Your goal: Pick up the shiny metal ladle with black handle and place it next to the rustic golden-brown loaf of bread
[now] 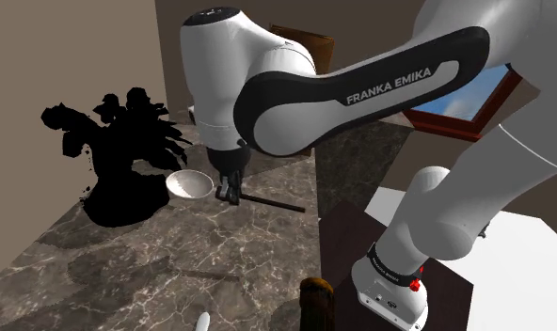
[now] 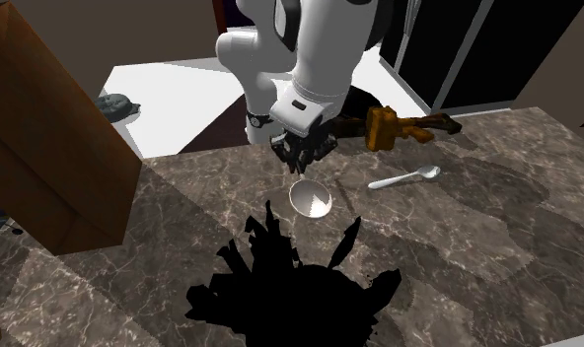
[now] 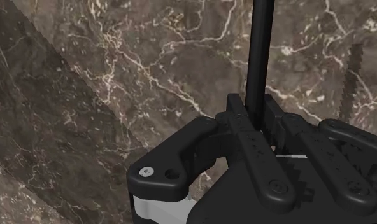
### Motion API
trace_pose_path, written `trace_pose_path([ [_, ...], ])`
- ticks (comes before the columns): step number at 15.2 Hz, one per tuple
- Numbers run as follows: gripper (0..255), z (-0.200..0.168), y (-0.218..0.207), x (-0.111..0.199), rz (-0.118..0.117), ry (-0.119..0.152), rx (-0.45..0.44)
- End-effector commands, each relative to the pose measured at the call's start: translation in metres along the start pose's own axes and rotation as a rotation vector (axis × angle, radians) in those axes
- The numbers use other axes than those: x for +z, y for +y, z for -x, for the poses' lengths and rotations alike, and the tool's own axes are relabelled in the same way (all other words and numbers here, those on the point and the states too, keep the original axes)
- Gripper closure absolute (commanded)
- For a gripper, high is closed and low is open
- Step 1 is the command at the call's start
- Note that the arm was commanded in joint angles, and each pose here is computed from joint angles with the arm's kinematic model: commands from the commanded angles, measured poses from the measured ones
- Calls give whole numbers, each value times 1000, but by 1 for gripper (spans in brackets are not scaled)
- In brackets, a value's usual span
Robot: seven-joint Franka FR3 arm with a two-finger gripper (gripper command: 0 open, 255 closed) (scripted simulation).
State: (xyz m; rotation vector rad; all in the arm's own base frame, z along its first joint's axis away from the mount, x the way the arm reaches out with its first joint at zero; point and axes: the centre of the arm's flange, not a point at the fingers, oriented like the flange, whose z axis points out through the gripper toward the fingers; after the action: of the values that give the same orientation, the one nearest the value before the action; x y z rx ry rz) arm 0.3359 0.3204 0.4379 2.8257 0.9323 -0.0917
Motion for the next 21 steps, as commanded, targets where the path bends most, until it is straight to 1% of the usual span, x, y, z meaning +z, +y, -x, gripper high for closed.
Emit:
trace_pose_path([
  [1,255,2,2,-10,0,0,0],
  [21,255,14,16,-114,0,0,0],
])
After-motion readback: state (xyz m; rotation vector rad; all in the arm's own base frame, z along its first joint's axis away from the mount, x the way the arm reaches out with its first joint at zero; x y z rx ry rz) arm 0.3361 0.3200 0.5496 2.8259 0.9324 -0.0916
